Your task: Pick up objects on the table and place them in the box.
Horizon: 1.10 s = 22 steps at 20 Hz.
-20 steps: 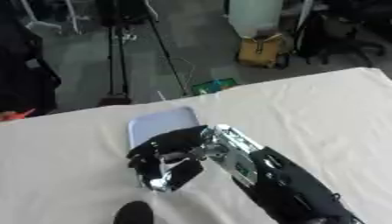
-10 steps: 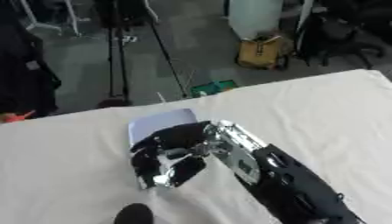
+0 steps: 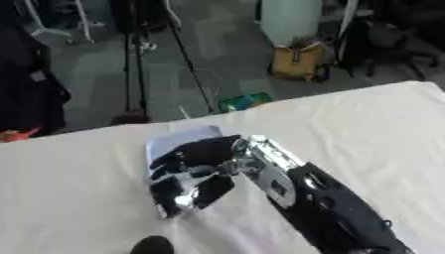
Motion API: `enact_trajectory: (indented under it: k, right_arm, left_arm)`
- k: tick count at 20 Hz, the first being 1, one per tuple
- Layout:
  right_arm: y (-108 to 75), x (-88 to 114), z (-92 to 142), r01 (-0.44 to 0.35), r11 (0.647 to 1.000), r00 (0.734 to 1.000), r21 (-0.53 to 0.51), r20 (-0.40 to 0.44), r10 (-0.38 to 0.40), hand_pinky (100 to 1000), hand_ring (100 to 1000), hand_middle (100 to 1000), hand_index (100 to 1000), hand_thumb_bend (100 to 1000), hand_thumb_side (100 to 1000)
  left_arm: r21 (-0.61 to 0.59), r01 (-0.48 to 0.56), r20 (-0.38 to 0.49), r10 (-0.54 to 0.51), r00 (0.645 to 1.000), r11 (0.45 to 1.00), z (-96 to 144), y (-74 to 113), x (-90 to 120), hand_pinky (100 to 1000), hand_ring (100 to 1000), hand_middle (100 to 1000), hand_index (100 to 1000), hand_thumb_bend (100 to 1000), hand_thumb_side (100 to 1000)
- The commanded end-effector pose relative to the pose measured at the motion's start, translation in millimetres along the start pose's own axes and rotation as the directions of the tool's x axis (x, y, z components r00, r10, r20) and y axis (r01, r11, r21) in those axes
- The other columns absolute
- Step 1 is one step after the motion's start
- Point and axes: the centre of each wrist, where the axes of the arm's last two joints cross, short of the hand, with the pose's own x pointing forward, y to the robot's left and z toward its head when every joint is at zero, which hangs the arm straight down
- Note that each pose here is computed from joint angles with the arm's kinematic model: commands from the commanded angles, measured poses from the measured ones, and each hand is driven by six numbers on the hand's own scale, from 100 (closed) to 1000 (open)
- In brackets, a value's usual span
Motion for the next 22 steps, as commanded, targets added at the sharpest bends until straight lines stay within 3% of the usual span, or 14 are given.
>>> enact_trajectory:
  k: [1, 15, 22]
  right_arm:
    - [-10.4, 0.0, -0.9, -0.285, 0.915, 0.938, 0.284, 0.278, 0.206, 1000, 1000, 1000, 1000, 143, 961]
    - [-2.2, 2.6, -17.0, -0.295, 0.898, 0.941, 0.327, 0.260, 0.215, 1000, 1000, 1000, 1000, 196, 957]
    - [6.4, -1.6, -14.1, -0.325, 0.868, 0.940, 0.375, 0.234, 0.250, 1000, 1000, 1000, 1000, 214, 968]
  left_arm:
    - [0.001, -0.012, 0.024, 0.012, 1.000, 1.000, -5.8, 0.2, 4.6, 999, 1000, 1000, 904, 100, 1000]
    - [0.003, -0.026, 0.019, 0.026, 0.999, 1.000, -5.3, -2.0, 5.5, 1000, 1000, 1000, 905, 100, 1000]
    - [0.004, -0.030, 0.019, 0.030, 0.999, 1.000, -5.4, -2.5, 5.8, 1000, 1000, 1000, 905, 100, 1000]
